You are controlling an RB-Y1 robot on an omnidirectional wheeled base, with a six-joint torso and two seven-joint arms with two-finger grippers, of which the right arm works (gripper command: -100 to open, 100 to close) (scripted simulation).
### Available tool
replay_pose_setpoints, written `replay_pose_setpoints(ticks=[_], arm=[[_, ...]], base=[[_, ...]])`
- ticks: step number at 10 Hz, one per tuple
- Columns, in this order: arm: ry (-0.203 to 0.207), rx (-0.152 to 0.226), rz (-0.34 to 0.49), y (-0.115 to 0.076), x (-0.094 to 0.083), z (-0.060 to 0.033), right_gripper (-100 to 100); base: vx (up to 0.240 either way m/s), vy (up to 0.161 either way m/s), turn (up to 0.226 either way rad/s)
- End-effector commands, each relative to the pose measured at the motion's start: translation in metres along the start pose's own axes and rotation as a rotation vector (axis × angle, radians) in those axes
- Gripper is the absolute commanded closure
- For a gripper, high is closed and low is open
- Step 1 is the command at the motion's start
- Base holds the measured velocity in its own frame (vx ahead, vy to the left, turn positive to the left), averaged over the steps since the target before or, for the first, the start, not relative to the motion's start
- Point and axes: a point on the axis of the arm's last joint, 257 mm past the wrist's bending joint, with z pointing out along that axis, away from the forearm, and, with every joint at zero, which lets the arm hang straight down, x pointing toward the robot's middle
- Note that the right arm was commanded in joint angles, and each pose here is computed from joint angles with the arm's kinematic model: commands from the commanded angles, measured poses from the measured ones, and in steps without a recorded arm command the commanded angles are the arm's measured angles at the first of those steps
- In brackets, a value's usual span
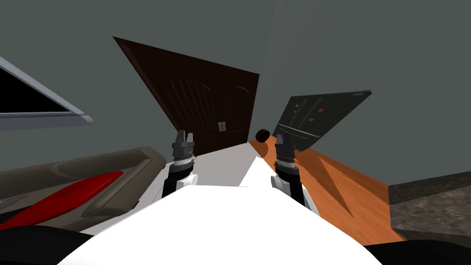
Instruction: Pull the door open
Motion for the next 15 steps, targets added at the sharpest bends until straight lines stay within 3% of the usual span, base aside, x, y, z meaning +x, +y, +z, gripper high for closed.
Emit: replay_pose_setpoints(ticks=[1,5,8,11,15], arm=[[0.020,0.027,0.009,-0.015,0.006,-0.0019,-100],[0.055,0.087,0.029,-0.046,0.016,-0.0067,-100],[0.089,0.162,0.053,-0.083,0.028,-0.0141,-100],[0.105,0.205,0.067,-0.104,0.034,-0.0190,-100],[0.131,0.302,0.099,-0.149,0.047,-0.0317,-100]], base=[[0.112,0.045,0.126],[0.178,0.060,0.090],[0.170,0.052,0.127],[0.128,0.066,0.073],[0.144,0.052,0.128]])
